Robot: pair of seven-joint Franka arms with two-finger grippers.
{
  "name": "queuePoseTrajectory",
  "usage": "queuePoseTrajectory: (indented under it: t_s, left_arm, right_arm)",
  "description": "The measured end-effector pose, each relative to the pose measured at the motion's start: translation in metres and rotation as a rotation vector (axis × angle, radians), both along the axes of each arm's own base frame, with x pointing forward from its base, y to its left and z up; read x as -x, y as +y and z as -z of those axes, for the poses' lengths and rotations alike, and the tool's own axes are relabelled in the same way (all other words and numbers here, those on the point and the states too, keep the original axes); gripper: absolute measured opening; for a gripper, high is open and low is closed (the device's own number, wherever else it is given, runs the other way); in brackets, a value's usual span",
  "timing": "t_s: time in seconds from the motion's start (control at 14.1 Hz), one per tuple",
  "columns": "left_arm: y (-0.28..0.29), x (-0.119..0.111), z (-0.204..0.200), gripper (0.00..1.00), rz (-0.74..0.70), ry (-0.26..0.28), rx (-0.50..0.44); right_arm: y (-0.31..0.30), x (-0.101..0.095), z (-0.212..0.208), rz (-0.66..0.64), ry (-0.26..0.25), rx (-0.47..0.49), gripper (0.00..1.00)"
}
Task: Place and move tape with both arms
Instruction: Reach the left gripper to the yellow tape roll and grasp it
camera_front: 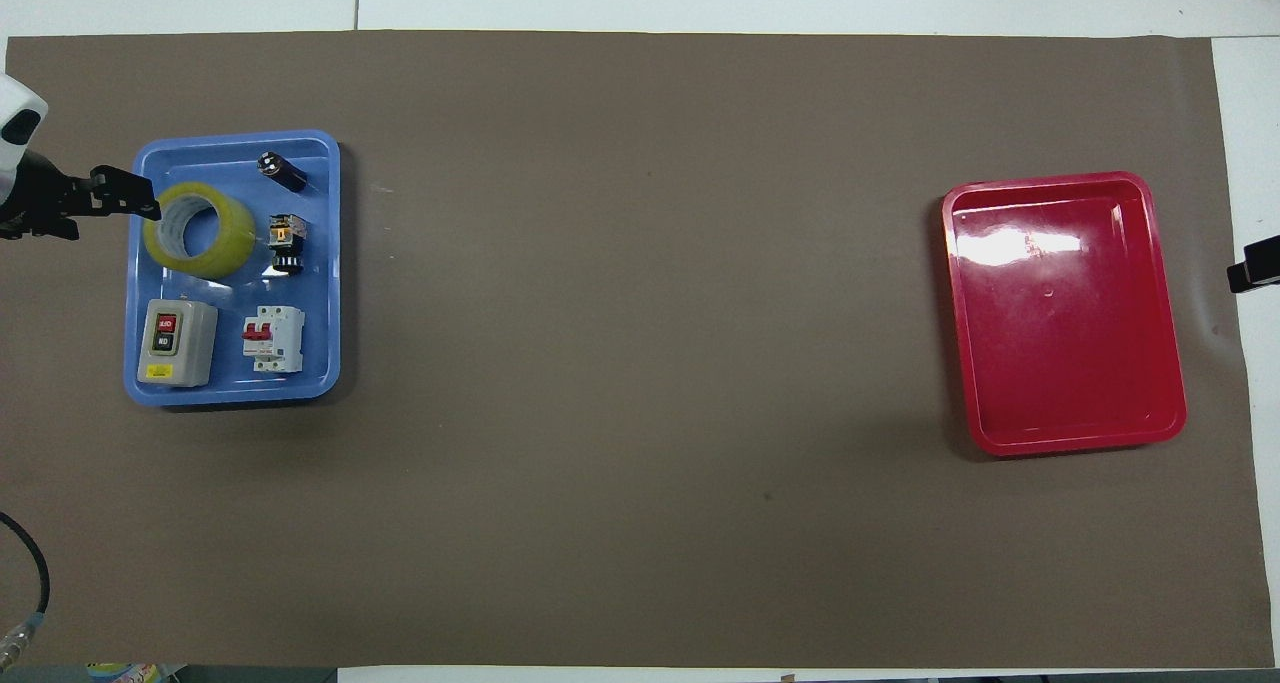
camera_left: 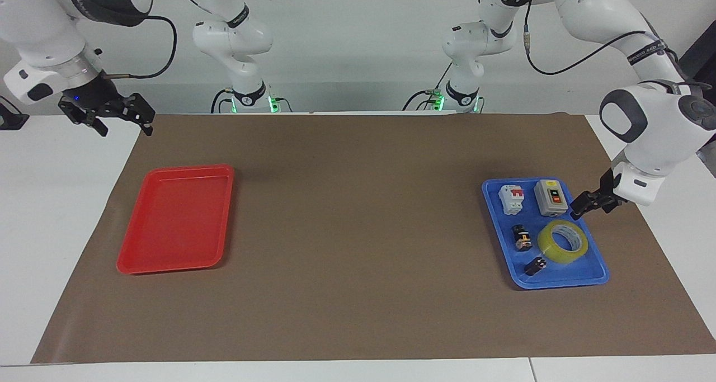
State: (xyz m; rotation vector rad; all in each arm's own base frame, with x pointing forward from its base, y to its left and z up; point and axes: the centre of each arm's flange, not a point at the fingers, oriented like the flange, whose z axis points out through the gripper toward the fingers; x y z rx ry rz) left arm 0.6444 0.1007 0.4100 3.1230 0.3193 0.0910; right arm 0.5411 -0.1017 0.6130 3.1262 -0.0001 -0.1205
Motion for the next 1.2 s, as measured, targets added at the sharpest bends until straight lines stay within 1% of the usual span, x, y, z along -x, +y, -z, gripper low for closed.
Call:
queuePoseTrajectory:
  t_s: [0.14,0.28,0.42,0.71,0.99,1.2]
  left_arm:
    - [0.004,0.006,0.021,0.99,-0.118,-0.01,0.005]
    - [0.002,0.012,0.038,0.98,-0.232,-0.007,0.012]
    - [-0.002,0.017,0.052,0.97,-0.305,-0.004,0.017]
    - [-0.001,0.016,0.07,0.94,-0.343,-0.02,0.018]
    - [-0.001,0.015,0.086,0.93,-0.345,-0.009,0.016]
    - [-0.001,0.018,0.096,0.91,-0.347,-0.022,0.015]
  right_arm:
    - [0.0,0.0,0.0,0.0,0.0,0.0,1.0]
    - [0.0,0.0,0.0,0.0,0.0,0.0,1.0]
    - [0.0,0.0,0.0,0.001,0.0,0.0,1.0]
    - [0.0,0.0,0.0,0.0,0.0,0.0,1.0]
    - [0.0,0.0,0.0,0.0,0.0,0.0,1.0]
    - [0.0,0.0,0.0,0.0,0.0,0.0,1.0]
